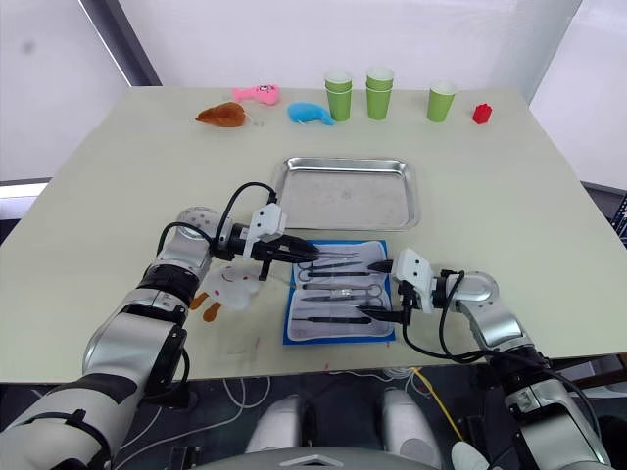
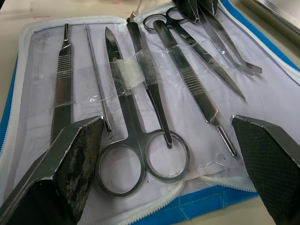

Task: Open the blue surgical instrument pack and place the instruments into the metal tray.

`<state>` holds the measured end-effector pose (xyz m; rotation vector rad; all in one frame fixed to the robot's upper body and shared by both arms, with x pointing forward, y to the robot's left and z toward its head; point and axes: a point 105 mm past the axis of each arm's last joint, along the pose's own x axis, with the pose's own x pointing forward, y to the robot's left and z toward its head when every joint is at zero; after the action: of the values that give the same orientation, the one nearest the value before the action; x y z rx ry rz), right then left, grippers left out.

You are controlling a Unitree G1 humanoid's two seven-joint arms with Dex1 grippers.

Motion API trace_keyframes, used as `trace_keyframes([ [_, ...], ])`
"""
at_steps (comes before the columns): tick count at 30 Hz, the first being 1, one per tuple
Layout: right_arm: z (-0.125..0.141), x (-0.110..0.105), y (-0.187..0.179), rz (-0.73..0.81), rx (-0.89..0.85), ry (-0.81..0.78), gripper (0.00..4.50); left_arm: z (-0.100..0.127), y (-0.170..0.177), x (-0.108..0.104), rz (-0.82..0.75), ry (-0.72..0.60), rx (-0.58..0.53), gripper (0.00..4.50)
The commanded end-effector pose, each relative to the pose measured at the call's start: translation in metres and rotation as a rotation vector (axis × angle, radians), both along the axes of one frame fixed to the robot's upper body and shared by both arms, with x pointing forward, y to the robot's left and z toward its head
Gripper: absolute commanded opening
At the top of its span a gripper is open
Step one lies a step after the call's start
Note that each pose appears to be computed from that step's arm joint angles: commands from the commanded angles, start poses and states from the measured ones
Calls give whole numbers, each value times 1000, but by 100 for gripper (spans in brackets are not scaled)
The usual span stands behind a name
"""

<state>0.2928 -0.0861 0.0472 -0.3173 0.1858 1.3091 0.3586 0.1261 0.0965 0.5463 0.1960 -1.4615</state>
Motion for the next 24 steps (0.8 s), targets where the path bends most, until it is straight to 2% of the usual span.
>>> trace_keyframes([
  [1,-65,-24,-20,-49,-192,208,450,12,-7,6,-8,-58,-23,72],
  [18,-65,-23,-20,-51,-194,204,450,1,-9,9,18,-50,28,72],
  [24,-65,-23,-19,-50,-192,204,450,-6,-8,7,15,-9,57,72],
])
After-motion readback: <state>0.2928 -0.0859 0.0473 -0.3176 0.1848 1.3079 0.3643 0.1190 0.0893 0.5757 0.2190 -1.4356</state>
